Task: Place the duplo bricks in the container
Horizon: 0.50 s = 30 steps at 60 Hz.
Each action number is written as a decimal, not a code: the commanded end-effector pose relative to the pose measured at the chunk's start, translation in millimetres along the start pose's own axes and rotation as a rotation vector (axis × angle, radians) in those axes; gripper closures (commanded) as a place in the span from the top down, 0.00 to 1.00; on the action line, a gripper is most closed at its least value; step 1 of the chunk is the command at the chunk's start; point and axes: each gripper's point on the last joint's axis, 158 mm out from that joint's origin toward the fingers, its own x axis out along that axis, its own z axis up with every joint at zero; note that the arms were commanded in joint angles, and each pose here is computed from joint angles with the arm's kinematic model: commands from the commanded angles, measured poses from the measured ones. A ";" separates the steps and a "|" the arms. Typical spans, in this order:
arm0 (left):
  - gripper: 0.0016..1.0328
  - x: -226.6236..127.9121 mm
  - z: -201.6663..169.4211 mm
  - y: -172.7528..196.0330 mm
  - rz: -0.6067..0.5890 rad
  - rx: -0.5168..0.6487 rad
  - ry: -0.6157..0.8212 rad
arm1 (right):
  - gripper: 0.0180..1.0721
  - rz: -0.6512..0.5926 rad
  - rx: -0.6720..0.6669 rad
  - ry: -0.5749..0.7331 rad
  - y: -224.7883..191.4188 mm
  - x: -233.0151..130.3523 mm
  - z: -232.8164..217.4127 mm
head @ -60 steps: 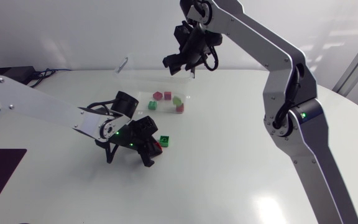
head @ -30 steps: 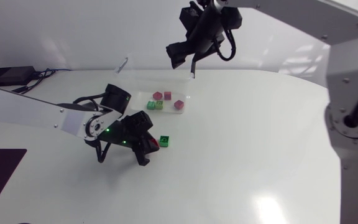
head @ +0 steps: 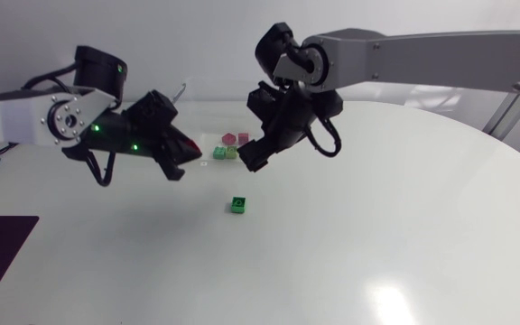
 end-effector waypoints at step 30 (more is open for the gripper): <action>0.28 43.9 80.4 138.1 0.178 -0.082 -0.147 | 0.95 0.086 -0.276 0.113 53.1 80.5 -34.3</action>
